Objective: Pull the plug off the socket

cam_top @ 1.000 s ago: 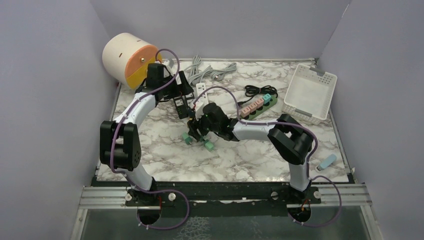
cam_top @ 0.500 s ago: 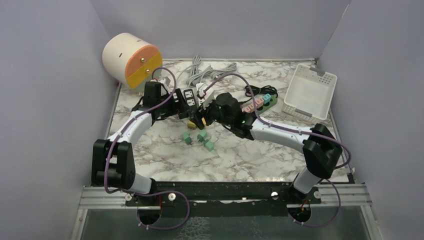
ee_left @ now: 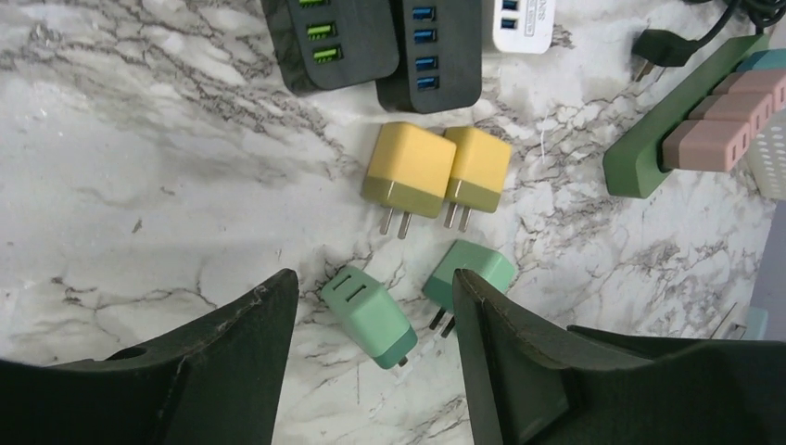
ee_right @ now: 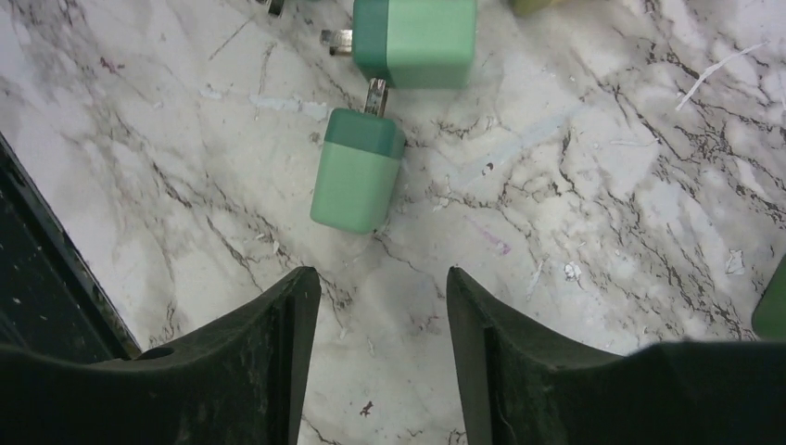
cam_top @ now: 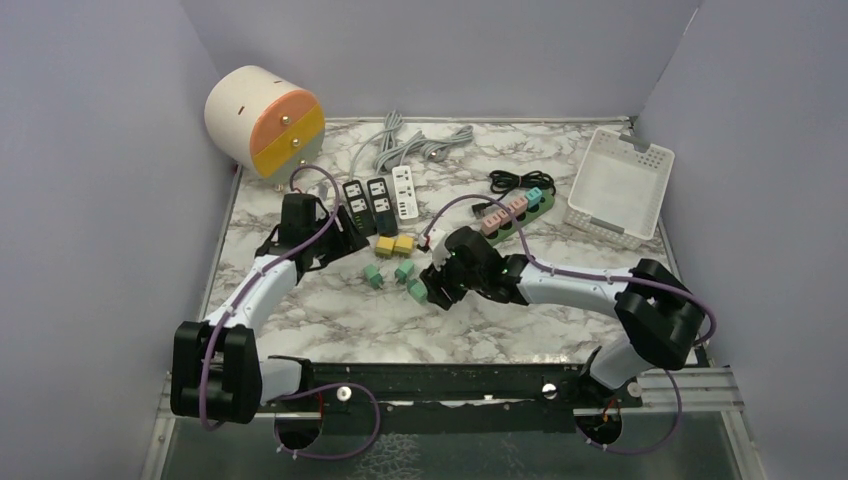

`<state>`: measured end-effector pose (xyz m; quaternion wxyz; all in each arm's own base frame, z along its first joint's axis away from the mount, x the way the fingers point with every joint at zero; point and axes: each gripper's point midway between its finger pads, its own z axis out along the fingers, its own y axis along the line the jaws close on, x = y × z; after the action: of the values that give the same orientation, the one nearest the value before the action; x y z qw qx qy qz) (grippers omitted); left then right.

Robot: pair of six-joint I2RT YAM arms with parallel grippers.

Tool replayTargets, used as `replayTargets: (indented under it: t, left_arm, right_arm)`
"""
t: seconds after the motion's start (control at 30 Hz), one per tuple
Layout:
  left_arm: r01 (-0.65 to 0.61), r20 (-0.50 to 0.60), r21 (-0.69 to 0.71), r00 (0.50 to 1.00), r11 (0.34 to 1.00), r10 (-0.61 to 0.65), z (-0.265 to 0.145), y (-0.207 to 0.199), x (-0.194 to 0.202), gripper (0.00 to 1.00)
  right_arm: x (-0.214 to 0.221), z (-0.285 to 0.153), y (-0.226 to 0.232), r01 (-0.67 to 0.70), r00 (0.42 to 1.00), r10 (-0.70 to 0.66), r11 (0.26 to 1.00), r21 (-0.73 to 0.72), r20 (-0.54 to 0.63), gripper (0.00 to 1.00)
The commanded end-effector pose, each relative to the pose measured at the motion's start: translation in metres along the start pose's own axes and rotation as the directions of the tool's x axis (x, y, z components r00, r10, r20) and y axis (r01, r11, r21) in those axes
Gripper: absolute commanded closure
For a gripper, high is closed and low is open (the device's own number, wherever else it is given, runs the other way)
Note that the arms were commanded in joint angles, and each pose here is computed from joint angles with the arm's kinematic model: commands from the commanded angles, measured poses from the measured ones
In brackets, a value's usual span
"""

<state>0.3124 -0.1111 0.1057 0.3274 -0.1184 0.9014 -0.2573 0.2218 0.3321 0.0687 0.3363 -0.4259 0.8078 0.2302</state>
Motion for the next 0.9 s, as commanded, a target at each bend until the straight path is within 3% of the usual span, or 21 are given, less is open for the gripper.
replayTargets:
  t: [0.0, 0.1, 0.33, 0.57, 0.87]
  left_arm:
    - [0.090, 0.022, -0.016, 0.996, 0.996, -0.089, -0.002, 0.006, 0.007, 0.39]
    - [0.129, 0.008, -0.005, 0.992, 0.992, -0.129, 0.002, 0.007, 0.015, 0.51]
    - [0.170, -0.032, 0.008, 0.985, 0.985, -0.170, 0.016, 0.014, 0.033, 0.61]
    - [0.179, -0.044, 0.022, 0.983, 0.984, -0.178, 0.025, 0.014, 0.034, 0.69]
    - [0.180, -0.050, 0.041, 0.983, 0.983, -0.178, 0.039, 0.008, 0.025, 0.71]
  right_arm:
    - [-0.002, -0.008, 0.017, -0.026, 0.999, 0.028, 0.996, -0.081, 0.018, 0.46]
    - [0.003, -0.001, 0.024, -0.039, 0.999, 0.039, 0.992, -0.121, 0.002, 0.52]
    - [0.007, 0.019, 0.031, -0.057, 0.998, 0.050, 0.983, -0.172, -0.043, 0.77]
    - [0.001, 0.035, 0.031, -0.075, 0.997, 0.068, 0.982, -0.174, -0.043, 0.78]
    - [-0.013, 0.055, 0.025, -0.075, 0.996, 0.068, 0.986, -0.152, -0.049, 0.81]
